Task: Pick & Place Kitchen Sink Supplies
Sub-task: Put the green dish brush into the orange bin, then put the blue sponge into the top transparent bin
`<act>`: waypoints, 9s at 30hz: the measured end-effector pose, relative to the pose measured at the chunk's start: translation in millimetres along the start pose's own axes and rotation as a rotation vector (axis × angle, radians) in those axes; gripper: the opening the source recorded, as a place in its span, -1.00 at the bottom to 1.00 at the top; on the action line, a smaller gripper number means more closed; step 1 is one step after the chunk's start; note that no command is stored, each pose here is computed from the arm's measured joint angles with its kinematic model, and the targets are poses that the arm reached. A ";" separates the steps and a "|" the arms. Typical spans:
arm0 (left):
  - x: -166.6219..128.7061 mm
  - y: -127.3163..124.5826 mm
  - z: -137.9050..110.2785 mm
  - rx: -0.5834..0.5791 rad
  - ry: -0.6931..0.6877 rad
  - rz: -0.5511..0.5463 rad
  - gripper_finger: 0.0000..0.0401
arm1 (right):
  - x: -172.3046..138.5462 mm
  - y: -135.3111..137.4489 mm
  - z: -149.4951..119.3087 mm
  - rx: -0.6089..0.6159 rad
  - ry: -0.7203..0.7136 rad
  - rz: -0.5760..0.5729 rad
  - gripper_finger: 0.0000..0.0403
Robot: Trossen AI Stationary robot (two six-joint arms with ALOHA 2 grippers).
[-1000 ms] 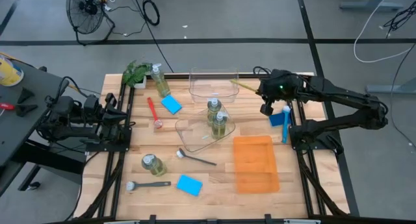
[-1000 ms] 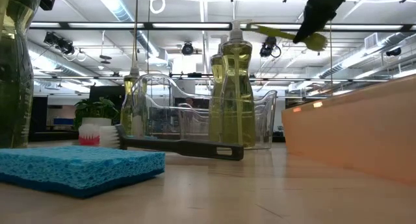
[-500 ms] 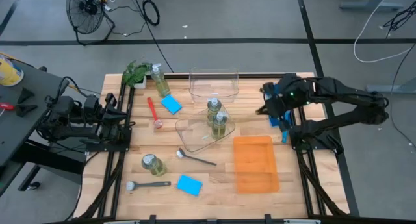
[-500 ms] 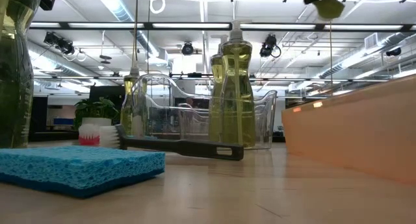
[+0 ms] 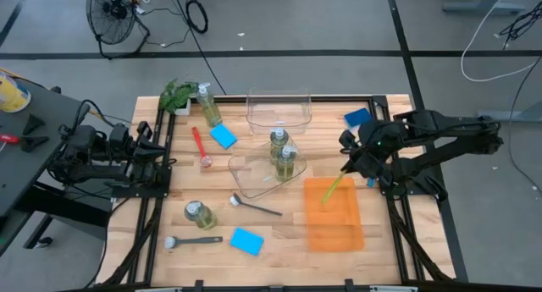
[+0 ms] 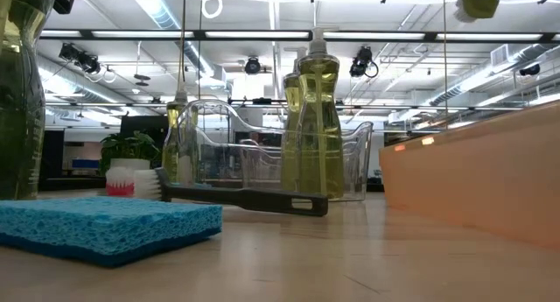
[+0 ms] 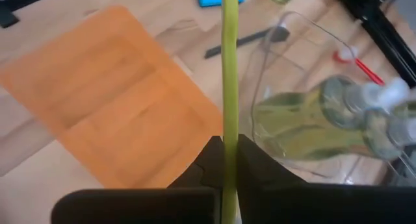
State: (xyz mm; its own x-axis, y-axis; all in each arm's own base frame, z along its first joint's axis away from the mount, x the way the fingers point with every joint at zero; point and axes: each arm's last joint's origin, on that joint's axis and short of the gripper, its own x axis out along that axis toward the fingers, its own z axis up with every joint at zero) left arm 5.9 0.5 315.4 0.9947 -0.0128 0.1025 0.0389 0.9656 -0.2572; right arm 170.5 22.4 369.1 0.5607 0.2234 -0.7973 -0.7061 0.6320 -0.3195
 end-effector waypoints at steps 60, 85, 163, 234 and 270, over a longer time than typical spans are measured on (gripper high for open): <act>0.0 0.0 0.0 0.000 0.000 0.000 -0.82 | 159.9 70.2 -24.6 -0.152 0.209 0.256 -0.93; 0.0 0.0 0.0 0.000 0.000 -0.001 -0.82 | 138.7 61.9 -15.1 0.229 0.235 0.130 -0.10; -0.1 0.0 0.0 0.000 0.000 0.000 -0.82 | 139.2 -35.3 -240.2 1.680 0.717 -1.015 0.02; -0.1 0.0 0.0 0.000 -0.001 0.000 -0.82 | 76.3 -49.7 -193.0 1.541 0.339 -1.009 -1.00; -0.1 0.0 0.0 0.000 0.000 0.000 -0.82 | 150.0 -54.2 -248.1 1.663 0.780 -0.985 0.22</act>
State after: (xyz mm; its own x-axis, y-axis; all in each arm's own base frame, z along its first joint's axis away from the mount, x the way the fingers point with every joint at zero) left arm 5.8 0.5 315.4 0.9946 -0.0130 0.1030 0.0392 0.9656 -0.2572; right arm 185.6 -162.5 139.8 -0.1513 -0.5356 -0.8308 0.8663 0.3329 -0.3724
